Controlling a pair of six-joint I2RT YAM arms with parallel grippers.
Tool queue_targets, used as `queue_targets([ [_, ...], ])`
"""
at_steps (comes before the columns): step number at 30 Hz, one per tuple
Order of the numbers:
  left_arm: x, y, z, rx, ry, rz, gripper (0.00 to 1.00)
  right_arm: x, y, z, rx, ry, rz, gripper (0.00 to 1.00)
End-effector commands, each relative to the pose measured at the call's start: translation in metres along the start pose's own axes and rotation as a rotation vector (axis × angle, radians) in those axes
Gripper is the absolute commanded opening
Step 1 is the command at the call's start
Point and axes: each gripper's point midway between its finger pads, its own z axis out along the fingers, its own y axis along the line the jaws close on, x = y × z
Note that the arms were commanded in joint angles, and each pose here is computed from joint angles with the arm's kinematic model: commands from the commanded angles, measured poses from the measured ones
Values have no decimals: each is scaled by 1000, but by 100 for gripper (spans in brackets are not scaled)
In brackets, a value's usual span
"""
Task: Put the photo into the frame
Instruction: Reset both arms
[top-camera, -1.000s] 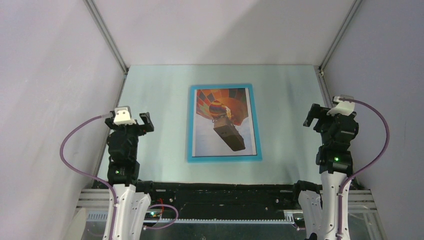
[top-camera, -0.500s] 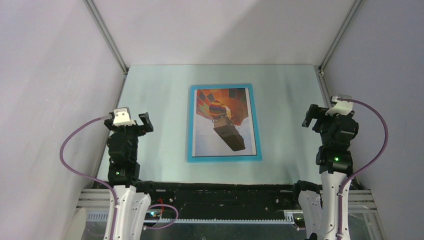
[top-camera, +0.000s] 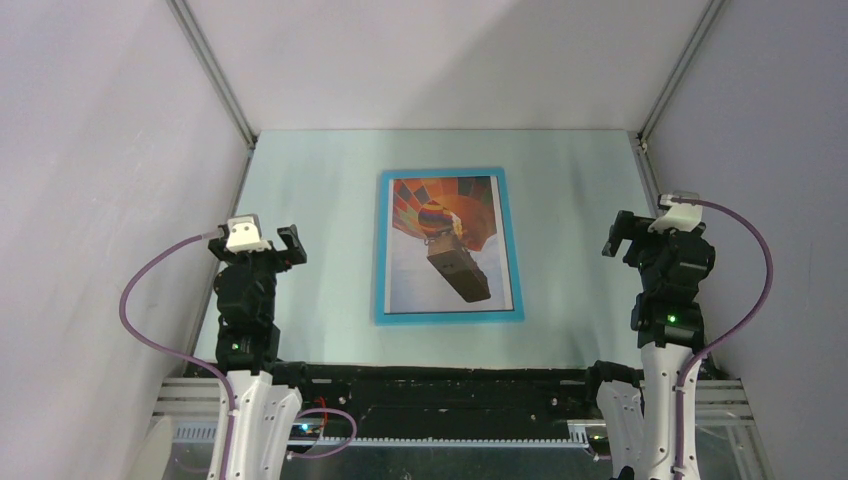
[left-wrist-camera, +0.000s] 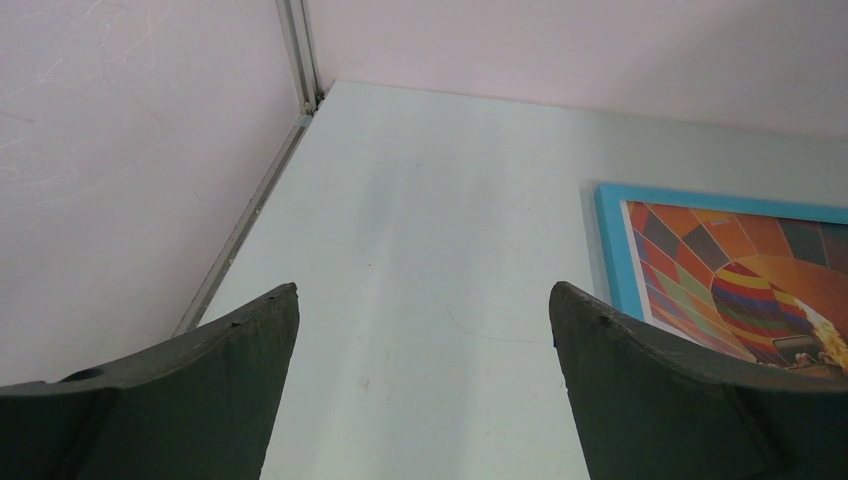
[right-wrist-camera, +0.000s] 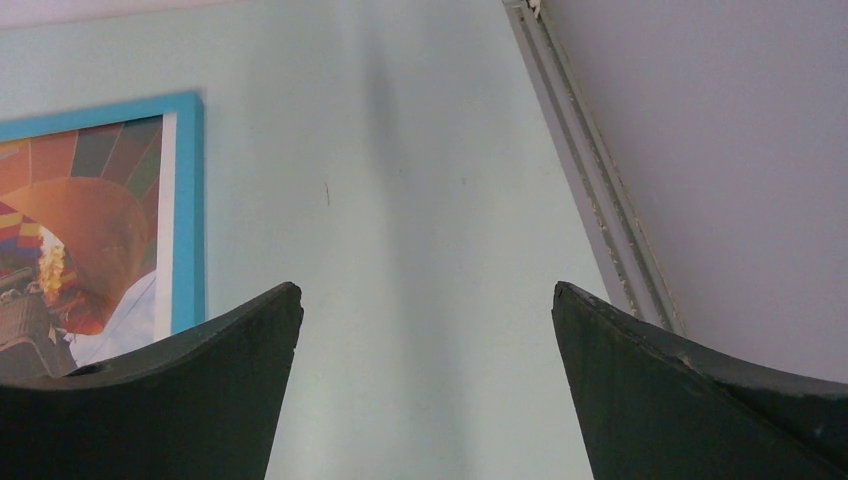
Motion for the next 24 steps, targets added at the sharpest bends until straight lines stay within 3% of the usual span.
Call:
queue_targets([
  [1, -7, 3, 2, -19, -39, -5, 100, -16, 1, -2, -5, -61, -14, 99],
  [24, -7, 2, 2, -16, -40, -1, 100, -14, 2, 2, -1, -50, -26, 99],
])
